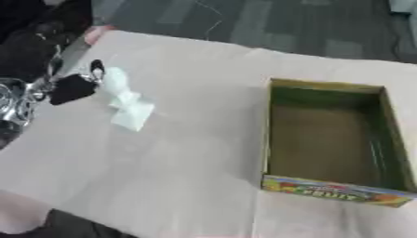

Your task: Pick up objects on the table and place them in the box.

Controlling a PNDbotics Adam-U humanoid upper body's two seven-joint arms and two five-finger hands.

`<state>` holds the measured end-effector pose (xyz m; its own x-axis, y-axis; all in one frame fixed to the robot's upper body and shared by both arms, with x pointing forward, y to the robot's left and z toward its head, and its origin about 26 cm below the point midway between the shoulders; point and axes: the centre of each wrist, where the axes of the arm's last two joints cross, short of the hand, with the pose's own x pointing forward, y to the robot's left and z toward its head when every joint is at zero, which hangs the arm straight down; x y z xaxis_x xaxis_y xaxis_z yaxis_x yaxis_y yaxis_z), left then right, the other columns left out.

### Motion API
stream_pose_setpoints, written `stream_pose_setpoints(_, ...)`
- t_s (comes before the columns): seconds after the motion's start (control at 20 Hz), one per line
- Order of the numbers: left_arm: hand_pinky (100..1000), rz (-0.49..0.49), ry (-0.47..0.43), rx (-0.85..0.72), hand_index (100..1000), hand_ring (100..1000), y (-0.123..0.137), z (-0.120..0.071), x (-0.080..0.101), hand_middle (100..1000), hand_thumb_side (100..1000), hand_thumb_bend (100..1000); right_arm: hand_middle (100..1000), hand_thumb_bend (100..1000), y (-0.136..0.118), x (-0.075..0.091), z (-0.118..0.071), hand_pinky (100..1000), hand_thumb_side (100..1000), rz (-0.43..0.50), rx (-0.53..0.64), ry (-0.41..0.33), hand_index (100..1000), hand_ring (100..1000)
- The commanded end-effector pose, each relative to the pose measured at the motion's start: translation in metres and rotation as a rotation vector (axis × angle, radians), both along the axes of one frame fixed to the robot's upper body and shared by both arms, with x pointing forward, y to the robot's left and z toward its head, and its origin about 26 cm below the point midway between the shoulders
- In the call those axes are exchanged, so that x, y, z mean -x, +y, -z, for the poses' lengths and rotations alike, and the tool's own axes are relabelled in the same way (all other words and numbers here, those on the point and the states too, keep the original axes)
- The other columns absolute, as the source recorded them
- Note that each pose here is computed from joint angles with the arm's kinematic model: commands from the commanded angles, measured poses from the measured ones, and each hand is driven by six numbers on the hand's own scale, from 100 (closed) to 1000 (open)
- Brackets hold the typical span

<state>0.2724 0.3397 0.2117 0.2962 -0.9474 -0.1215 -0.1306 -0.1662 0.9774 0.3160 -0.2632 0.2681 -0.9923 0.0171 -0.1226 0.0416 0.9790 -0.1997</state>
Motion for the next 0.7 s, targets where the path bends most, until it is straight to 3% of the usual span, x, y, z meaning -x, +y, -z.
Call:
stream_pose_setpoints(0.05, 1000, 0.016, -0.046, -0.011, 922, 899, 0.001, -0.008, 0.001, 952, 862, 144, 389, 100, -0.003, 0.002, -0.006, 434, 1000, 0.005, 0.019, -0.02, 532, 363)
stream_pose_setpoints(0.25, 1000, 0.096, -0.031, 0.026, 936, 893, -0.004, -0.01, -0.001, 953, 904, 111, 389, 100, -0.004, -0.001, -0.006, 435, 1000, 0.002, 0.034, -0.02, 532, 363)
stream_pose_setpoints(0.5, 1000, 0.242, 0.084, 0.136, 957, 902, -0.011, -0.015, -0.005, 966, 931, 104, 389, 100, -0.004, -0.003, -0.007, 435, 1000, -0.004, 0.044, -0.023, 533, 363)
stream_pose_setpoints(0.7, 1000, 0.287, 0.128, 0.175, 957, 903, -0.011, -0.018, -0.01, 964, 926, 113, 389, 100, -0.003, -0.003, -0.008, 435, 1000, -0.012, 0.045, -0.025, 533, 364)
